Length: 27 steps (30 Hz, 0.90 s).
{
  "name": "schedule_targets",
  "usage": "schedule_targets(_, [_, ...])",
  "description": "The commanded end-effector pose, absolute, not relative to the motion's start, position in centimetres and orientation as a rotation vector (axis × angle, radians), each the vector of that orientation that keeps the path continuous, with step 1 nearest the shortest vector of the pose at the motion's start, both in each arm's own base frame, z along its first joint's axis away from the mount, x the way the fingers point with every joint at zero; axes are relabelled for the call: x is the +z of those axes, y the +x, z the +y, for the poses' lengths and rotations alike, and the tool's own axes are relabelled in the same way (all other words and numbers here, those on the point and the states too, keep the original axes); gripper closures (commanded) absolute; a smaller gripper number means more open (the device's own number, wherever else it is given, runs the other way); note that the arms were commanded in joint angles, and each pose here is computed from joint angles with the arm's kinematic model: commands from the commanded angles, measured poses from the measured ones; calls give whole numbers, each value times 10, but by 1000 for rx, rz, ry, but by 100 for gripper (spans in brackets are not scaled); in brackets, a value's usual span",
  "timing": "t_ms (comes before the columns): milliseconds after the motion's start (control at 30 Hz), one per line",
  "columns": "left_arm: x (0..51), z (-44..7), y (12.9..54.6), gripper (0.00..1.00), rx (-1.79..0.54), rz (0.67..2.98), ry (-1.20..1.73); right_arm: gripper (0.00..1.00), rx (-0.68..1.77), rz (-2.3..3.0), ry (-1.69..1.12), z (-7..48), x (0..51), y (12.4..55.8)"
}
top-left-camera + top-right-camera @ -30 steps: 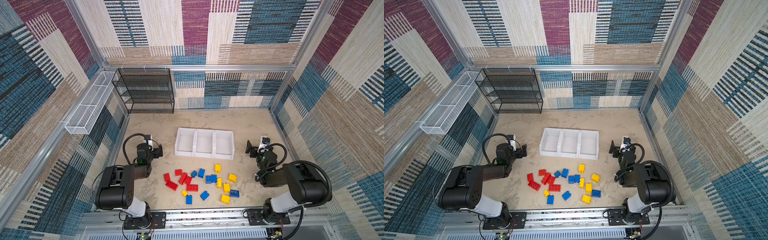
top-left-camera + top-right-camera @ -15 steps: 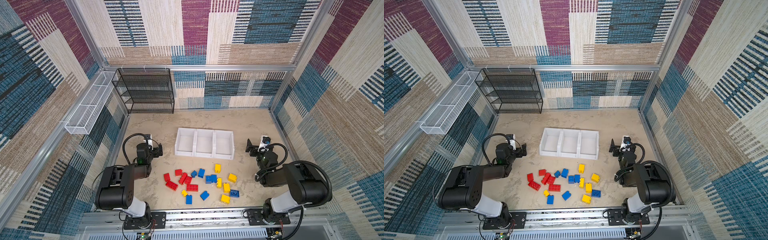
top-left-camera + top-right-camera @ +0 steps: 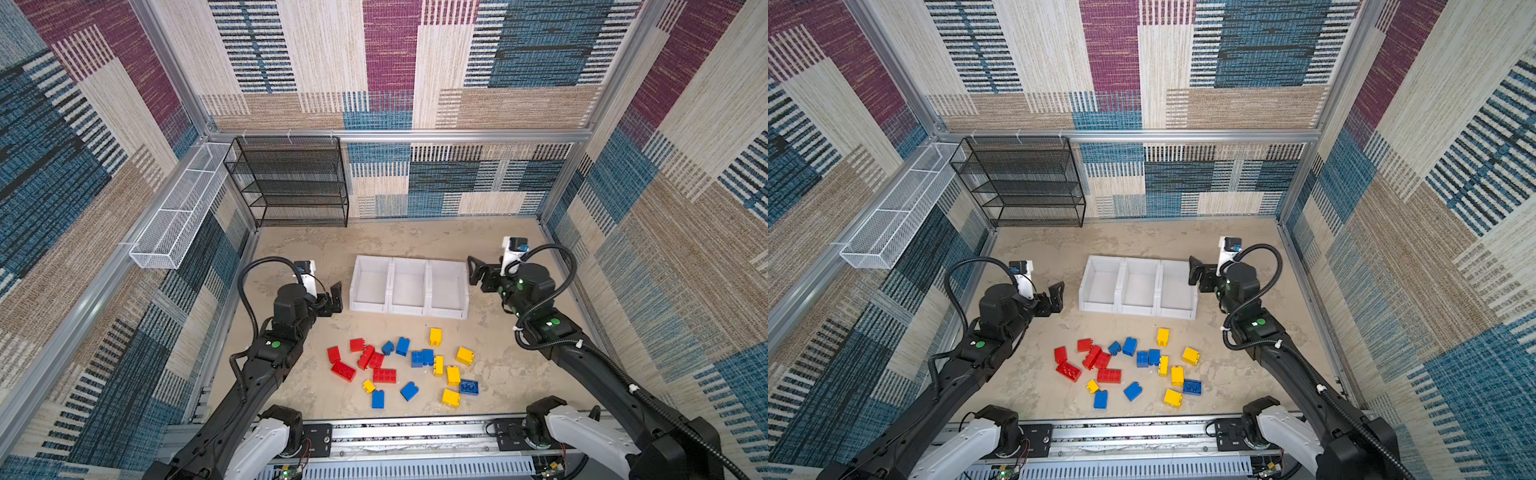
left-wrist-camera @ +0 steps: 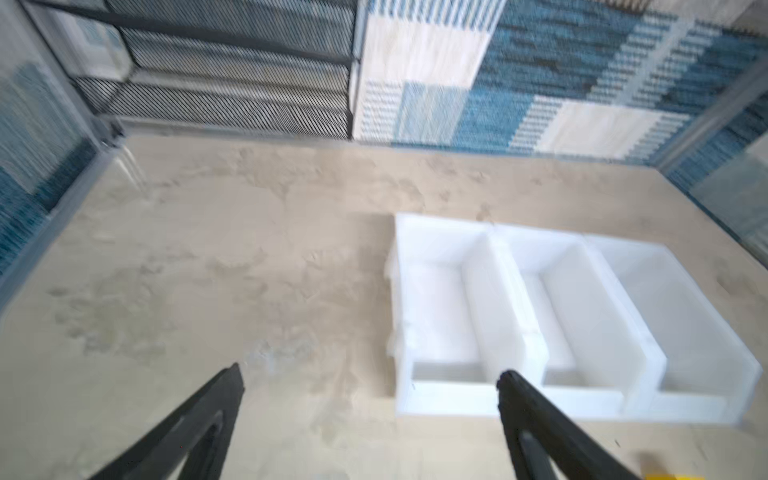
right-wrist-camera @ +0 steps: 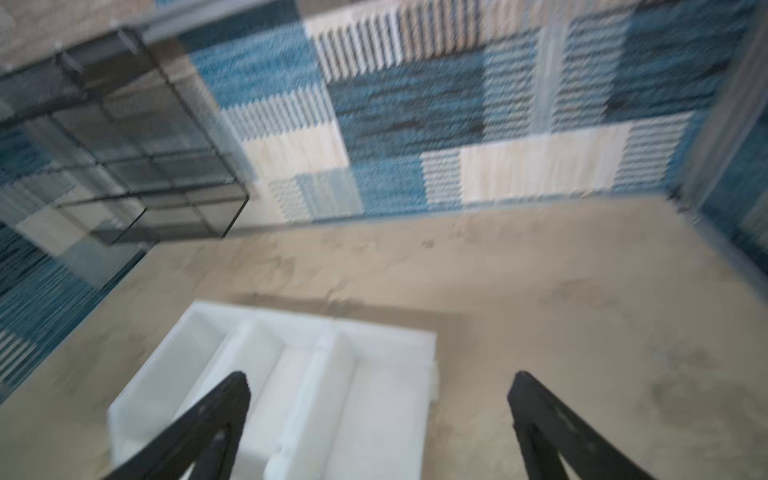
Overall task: Sort the legos into containers by color
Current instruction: 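Reach both grippers toward the brick pile and grasp a yellow brick with the right gripper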
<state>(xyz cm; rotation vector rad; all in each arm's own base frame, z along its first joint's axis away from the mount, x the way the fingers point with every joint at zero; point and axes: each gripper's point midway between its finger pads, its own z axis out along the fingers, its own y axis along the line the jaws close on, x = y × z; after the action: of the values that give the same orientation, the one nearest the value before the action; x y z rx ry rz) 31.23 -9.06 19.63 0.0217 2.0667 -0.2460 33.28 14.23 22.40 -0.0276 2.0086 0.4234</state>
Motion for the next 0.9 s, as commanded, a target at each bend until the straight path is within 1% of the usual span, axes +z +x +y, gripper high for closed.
schedule_targets(0, [158,-91,287,1,-228,2264,-92,1,411,2351,76,151,155,288])
schedule_targets(100, [144,-106,279,1,-267,2311,-59,1,433,2438,40,174,140,272])
schedule_targets(267, [134,-114,273,1,-274,2340,-36,2,414,2537,-4,199,112,260])
schedule_targets(467, [130,-115,268,1,-280,2340,-36,7,391,2591,23,207,92,256])
schedule_targets(633, [124,-118,265,1,-307,2343,-35,12,356,2610,26,208,83,260])
schedule_targets(867, [121,-125,263,2,-344,2358,-11,23,339,2656,32,215,62,260])
